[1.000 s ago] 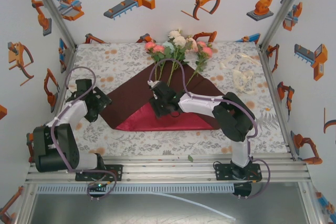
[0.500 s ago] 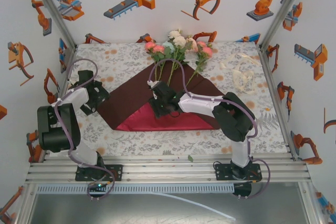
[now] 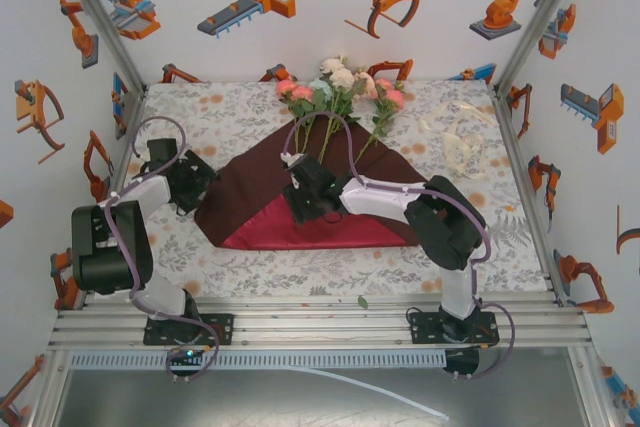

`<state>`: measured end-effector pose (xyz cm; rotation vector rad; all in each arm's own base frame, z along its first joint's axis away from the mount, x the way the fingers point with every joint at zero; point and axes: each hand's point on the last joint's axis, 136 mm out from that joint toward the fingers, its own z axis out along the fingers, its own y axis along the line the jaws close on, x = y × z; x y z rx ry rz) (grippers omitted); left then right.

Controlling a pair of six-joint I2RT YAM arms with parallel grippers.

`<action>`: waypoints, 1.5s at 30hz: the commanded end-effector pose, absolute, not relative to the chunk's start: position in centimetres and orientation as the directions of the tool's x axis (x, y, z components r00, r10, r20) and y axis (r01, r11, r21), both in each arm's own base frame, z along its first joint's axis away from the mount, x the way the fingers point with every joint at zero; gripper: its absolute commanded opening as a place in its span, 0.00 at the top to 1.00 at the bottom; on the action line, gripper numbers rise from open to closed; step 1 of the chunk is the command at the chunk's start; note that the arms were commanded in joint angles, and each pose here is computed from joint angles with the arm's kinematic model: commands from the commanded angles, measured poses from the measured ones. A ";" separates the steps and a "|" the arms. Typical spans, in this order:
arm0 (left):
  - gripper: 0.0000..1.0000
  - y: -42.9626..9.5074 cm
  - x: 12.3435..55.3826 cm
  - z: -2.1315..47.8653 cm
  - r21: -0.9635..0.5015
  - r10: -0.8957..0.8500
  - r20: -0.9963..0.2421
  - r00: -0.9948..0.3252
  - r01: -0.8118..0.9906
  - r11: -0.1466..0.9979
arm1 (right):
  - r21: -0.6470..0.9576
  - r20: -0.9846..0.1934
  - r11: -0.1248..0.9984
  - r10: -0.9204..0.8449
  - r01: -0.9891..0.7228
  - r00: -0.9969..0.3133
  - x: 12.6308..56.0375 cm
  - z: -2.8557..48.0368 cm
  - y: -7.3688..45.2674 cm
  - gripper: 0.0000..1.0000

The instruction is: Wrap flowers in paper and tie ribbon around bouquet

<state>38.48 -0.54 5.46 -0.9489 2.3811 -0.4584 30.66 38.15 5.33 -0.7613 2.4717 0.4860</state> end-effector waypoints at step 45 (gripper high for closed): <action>1.00 -2.5 30.9 11.2 -0.392 -0.629 -0.303 -0.716 -0.508 0.767 | 0.224 -0.521 0.604 -0.589 -0.765 -0.618 22.4 6.7 41.2 0.53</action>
